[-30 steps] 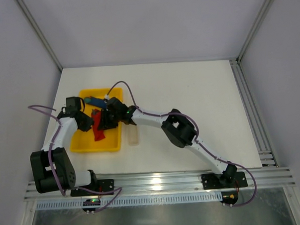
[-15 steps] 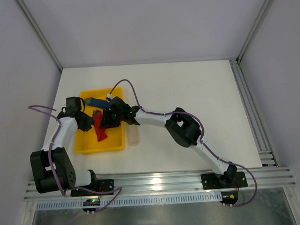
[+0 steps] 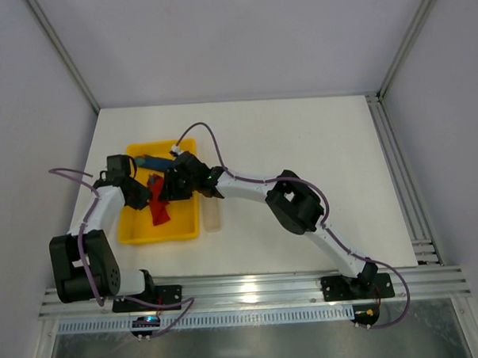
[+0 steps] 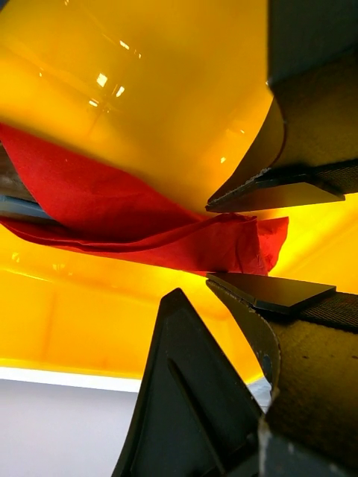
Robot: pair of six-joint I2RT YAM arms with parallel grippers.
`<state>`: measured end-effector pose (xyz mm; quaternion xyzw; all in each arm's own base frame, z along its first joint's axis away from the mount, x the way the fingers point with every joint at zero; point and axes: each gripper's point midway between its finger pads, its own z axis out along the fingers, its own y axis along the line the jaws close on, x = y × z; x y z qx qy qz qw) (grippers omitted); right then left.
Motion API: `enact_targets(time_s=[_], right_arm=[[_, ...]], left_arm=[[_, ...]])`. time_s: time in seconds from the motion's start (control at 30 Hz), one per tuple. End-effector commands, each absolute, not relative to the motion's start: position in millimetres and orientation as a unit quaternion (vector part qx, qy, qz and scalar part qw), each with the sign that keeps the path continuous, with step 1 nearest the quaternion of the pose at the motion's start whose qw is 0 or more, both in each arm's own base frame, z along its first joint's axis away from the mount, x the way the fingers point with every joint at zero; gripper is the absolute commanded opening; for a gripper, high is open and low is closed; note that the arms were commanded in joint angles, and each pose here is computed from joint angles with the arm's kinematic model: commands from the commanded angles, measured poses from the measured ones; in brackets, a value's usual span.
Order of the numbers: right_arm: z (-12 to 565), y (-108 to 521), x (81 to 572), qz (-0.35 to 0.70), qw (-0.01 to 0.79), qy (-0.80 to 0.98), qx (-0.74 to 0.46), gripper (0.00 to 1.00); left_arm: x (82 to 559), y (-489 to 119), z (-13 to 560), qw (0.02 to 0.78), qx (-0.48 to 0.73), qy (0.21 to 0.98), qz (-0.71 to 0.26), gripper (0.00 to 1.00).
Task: Place the utensils on the paper napkin and roll it up
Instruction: Place the utensils in the bin.
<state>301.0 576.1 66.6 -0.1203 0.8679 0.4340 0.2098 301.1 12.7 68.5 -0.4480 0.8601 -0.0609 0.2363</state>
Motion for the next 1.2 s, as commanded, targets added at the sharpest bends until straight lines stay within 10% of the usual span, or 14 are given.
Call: enact_targets(time_s=[0.0, 1.17], right_arm=[[107, 577, 306, 0.444, 0.247, 0.852, -0.127, 0.44], [151, 571, 292, 0.431, 0.304, 0.827, -0.194, 0.41]], left_arm=[[306, 8, 65, 0.238, -0.447, 0.858, -0.082, 0.23], [312, -11, 51, 0.214, -0.435, 0.865, -0.127, 0.25]])
